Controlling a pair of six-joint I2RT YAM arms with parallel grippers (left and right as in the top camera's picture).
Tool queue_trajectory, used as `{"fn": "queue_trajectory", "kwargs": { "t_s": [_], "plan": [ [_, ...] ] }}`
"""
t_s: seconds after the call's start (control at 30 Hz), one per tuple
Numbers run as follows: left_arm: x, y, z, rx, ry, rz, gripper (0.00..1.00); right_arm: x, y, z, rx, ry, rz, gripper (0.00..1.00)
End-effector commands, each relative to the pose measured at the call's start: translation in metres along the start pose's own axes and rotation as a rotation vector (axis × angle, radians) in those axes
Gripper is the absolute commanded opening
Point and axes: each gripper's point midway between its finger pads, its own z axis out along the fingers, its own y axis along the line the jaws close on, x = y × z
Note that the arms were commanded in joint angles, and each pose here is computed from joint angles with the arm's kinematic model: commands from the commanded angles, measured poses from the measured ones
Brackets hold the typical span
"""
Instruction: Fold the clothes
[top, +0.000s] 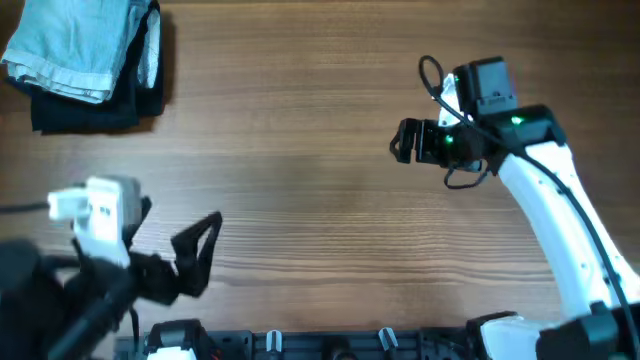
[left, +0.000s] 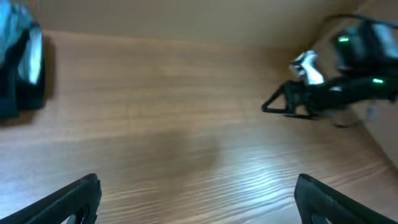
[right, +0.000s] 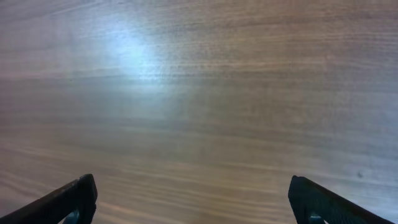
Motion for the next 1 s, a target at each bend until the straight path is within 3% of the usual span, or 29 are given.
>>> {"fn": "queue_trajectory", "kwargs": {
  "t_s": [0.0,0.17,0.53,0.97],
  "plan": [
    [0.004,0.001,-0.011,-0.036,-0.074,0.064,1.00,-0.015,-0.001,0.021,0.013,0.001,-0.009,1.00],
    [0.031,0.011,0.007,-0.023,-0.167,0.097,1.00,-0.033,0.000,0.041,0.001,-0.037,-0.018,1.00],
    [0.118,0.064,0.113,0.056,-0.338,0.006,1.00,-0.044,0.002,0.044,-0.010,-0.072,-0.026,0.99],
    [0.153,0.085,0.158,0.088,-0.340,-0.032,1.00,-0.044,0.002,0.044,-0.010,-0.072,-0.026,1.00]
  ]
}}
